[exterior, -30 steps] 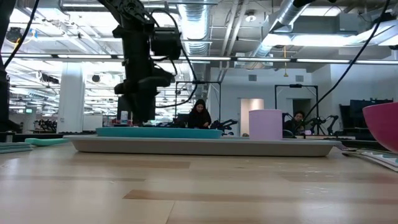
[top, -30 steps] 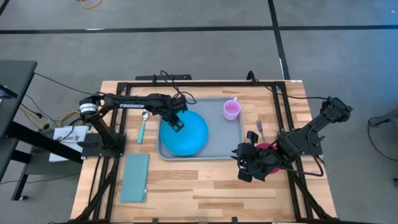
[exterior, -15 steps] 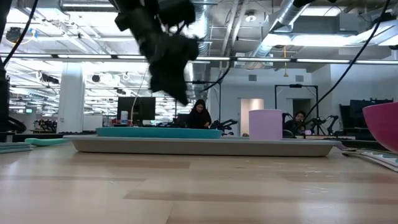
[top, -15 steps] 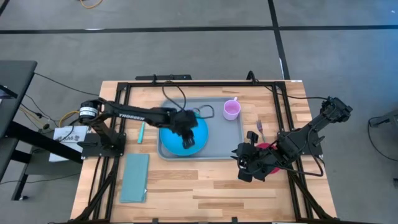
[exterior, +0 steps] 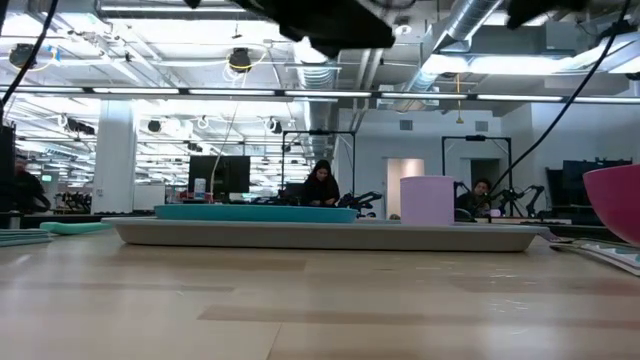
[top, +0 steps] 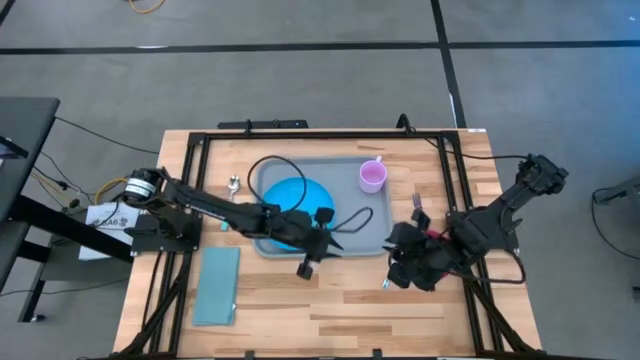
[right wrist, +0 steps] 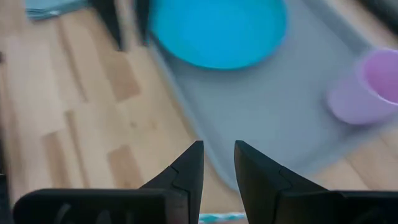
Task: Set up tray
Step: Put the red bowl on the blue plate
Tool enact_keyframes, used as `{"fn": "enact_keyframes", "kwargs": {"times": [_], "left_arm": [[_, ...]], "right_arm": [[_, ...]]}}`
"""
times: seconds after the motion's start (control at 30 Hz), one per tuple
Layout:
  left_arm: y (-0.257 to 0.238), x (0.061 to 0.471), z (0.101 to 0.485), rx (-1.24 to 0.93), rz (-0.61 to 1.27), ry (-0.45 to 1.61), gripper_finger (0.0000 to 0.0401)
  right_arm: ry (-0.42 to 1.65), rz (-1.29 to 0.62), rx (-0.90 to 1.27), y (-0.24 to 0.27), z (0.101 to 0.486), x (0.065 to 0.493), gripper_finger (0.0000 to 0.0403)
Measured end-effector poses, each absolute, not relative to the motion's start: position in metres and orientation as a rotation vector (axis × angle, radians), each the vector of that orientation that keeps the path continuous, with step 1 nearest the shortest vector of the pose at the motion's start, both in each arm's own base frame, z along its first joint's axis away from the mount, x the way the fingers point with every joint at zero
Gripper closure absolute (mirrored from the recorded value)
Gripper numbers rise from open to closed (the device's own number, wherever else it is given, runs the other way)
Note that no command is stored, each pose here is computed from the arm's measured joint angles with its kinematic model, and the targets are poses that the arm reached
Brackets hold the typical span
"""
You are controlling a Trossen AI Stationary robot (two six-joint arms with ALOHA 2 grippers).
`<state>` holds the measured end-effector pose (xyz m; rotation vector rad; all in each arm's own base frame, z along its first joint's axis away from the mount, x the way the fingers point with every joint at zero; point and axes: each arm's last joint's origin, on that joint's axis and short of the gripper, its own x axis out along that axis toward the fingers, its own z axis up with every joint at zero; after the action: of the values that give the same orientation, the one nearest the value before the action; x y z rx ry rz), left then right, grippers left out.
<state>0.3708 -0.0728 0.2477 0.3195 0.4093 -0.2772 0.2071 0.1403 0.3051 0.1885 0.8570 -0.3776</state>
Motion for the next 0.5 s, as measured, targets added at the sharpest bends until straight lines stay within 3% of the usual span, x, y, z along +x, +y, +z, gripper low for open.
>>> {"fn": "enact_keyframes", "kwargs": {"times": [0.23,0.5], "left_arm": [[-0.076,0.375,0.256,0.388,-0.185,0.305,0.0263],[-0.073,0.409,0.252,0.309,-0.15,0.243,0.0215]], "right_arm": [[0.786,-0.53,0.148,0.149,0.306,0.167,0.0321],[0.667,-0.492,0.068,0.164,0.308,0.142,0.0321]]}}
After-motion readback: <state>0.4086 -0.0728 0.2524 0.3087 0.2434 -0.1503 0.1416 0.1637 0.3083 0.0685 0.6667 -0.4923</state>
